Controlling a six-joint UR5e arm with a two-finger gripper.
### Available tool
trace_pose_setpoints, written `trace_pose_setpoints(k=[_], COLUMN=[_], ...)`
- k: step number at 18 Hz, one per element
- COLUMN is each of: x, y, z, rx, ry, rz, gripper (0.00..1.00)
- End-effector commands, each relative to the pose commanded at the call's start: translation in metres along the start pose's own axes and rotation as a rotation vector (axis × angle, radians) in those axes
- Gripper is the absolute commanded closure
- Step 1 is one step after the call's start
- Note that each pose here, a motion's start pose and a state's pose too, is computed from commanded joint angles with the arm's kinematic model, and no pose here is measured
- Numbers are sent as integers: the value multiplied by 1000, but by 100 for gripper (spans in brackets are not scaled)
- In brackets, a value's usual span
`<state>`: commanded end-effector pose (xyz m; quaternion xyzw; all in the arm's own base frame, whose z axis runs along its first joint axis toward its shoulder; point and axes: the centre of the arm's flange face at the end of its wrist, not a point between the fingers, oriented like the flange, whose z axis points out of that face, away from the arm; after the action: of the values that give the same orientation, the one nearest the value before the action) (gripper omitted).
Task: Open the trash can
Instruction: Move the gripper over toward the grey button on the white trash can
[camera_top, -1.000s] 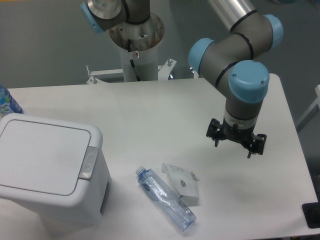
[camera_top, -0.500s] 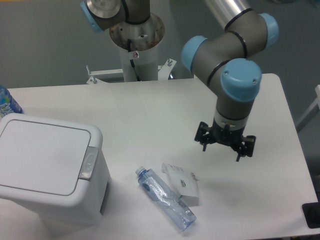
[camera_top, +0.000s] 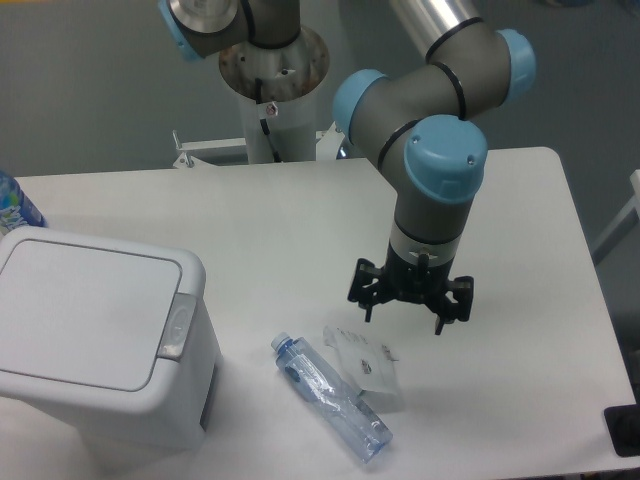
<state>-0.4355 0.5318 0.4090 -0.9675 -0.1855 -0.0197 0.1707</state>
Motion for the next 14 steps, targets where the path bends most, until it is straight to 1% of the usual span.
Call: trace_pose_setpoints(k=[2,5,7,8,10,13,14], x=[12,37,48,56,72,110,120], y=[-13,-30,-35,-37,-38,-43,-43], z=[-15,-37,-49,-50,-59,-52,-56], rx=[64,124,149,156,168,151,155], ry=[59,112,140,157,169,188,193], rz=[-71,-131,-171,-178,-174,-127,-116], gripper=[0,0,0,0,0,0,0])
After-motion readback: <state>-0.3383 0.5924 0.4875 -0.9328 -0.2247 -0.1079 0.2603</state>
